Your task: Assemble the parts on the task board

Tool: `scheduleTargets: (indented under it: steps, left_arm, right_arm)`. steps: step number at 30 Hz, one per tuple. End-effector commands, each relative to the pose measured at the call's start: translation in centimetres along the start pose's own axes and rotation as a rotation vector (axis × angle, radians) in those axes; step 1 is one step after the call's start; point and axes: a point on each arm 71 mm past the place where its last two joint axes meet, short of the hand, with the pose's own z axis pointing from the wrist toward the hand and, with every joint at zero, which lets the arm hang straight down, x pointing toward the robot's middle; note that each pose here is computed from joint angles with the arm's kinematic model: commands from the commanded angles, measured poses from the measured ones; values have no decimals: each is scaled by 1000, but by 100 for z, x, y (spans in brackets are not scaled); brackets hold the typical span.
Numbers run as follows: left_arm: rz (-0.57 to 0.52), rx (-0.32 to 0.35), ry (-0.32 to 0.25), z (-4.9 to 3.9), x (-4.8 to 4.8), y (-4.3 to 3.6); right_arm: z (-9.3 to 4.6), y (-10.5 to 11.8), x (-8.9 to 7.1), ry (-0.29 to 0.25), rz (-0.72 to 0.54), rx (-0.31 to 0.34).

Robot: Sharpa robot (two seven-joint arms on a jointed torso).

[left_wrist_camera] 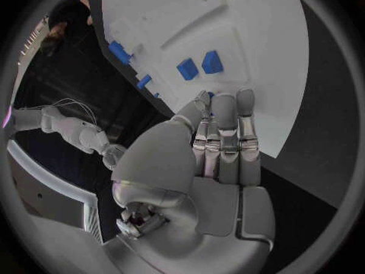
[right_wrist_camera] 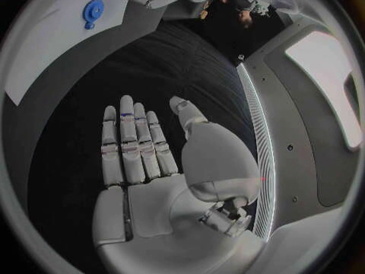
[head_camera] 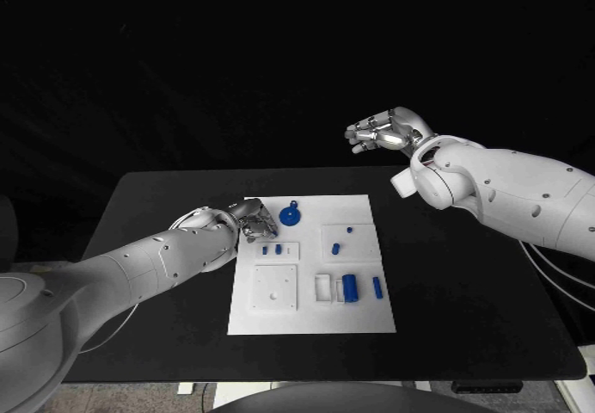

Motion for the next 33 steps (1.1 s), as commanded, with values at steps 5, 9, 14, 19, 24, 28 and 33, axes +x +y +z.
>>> scheduleTargets:
  steps: [5,9,14,19,24,28,33]
  left_arm:
    - [9,-32,25,-2,32,24]
    - [7,-33,27,-4,32,29]
    - [3,-29,27,-4,33,23]
    - [-5,-24,30,-4,36,18]
    - [-11,-23,35,-8,36,26]
    - [-13,-25,35,-17,29,44]
    - [-12,-31,25,-27,11,74]
  right_arm:
    - [0,4,16,16,1,-11]
    - [0,2,18,17,1,-10]
    - [0,-1,21,17,1,-10]
    - [0,-1,24,17,2,-10]
    - [0,-2,24,17,2,-10]
    - [-1,-5,20,16,1,-9]
    - [-4,-7,16,15,1,-8]
